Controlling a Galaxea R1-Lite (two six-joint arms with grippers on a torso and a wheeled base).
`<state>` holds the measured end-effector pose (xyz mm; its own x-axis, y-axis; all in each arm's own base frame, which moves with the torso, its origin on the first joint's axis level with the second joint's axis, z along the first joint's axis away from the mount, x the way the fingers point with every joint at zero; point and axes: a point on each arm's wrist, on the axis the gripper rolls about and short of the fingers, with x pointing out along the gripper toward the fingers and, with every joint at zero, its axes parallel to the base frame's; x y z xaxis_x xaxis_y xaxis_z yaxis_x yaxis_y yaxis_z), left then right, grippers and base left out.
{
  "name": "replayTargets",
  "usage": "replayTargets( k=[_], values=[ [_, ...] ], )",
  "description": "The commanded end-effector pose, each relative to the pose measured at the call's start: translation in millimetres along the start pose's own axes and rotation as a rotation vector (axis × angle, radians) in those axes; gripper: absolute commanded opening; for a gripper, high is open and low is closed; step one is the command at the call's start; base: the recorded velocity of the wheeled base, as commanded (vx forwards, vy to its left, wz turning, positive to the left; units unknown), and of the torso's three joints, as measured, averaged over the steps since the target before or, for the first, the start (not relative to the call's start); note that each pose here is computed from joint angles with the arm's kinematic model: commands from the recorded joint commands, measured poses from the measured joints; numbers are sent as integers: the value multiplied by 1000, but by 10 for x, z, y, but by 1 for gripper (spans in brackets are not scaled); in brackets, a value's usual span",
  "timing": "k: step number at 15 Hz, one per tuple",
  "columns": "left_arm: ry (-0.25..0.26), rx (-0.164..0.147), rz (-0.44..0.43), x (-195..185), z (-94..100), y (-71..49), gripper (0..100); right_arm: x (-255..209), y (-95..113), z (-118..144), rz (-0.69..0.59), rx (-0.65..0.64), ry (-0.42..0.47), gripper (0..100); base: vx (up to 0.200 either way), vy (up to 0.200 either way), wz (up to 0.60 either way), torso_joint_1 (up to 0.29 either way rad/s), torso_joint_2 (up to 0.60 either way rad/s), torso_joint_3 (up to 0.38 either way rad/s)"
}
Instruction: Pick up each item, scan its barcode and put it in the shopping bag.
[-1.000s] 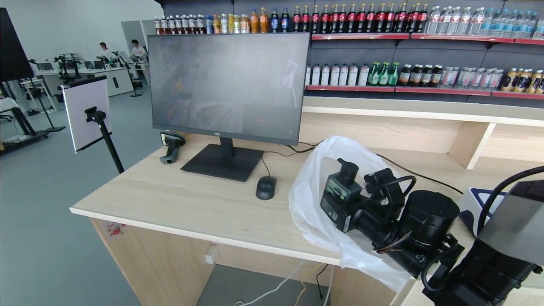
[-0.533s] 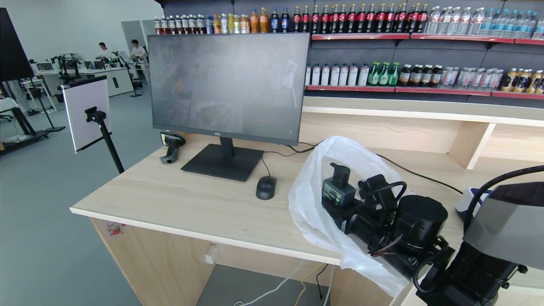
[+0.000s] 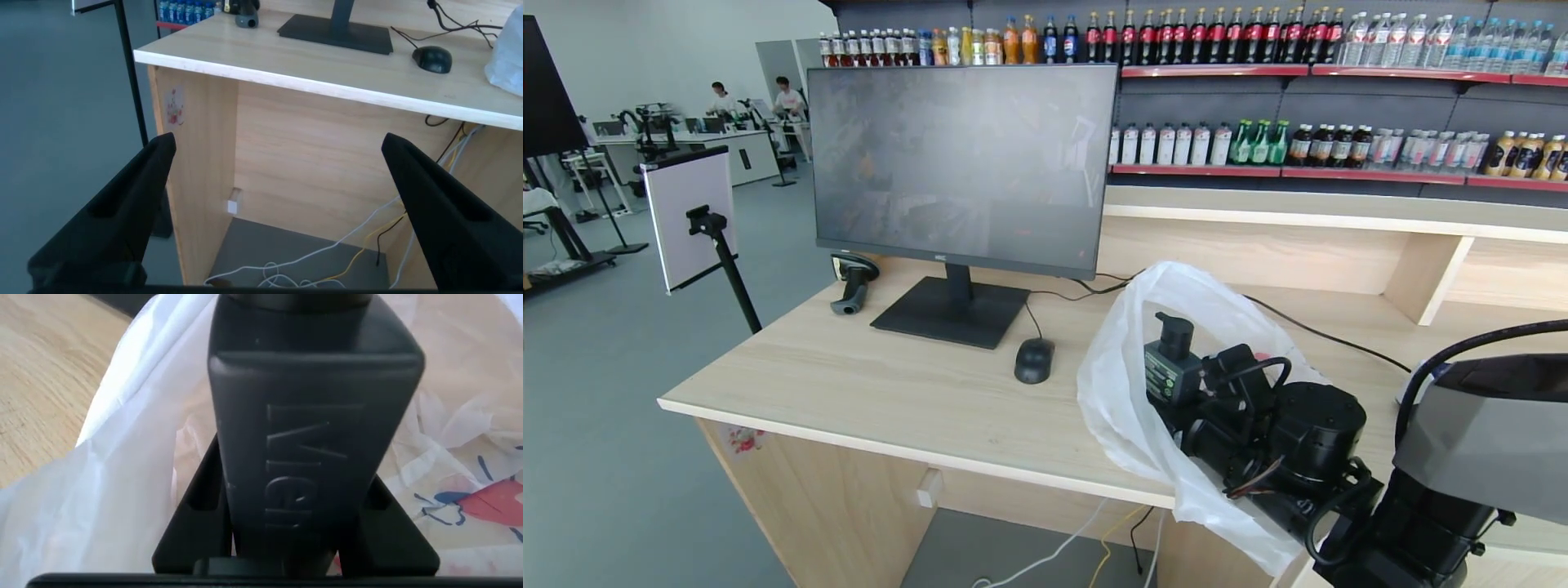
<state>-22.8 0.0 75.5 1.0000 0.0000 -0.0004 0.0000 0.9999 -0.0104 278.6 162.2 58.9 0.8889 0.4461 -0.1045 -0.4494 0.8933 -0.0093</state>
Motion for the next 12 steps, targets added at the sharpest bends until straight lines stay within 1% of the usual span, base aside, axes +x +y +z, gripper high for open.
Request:
replayTargets(
  k=[1, 2, 7, 8, 12],
  values=[
    [0, 0, 0, 0, 0, 0, 100, -7, 6, -35, 2, -3, 15, 0, 0, 0, 0, 0, 0, 0],
    [0, 0, 0, 0, 0, 0, 100, -7, 6, -35, 2, -3, 15, 100, 0, 0, 0, 0, 0, 0],
    [0, 1, 0, 0, 0, 0, 100, -27, -5, 25, -1, -2, -4, 100, 0, 0, 0, 0, 0, 0],
    [0, 6, 0, 0, 0, 0, 100, -45, -7, 70, -1, -1, -17, 100, 0, 0, 0, 0, 0, 0],
    [0, 7, 0, 0, 0, 0, 100, -63, 1, 154, 1, 1, -47, 100, 0, 0, 0, 0, 0, 0]
  ],
)
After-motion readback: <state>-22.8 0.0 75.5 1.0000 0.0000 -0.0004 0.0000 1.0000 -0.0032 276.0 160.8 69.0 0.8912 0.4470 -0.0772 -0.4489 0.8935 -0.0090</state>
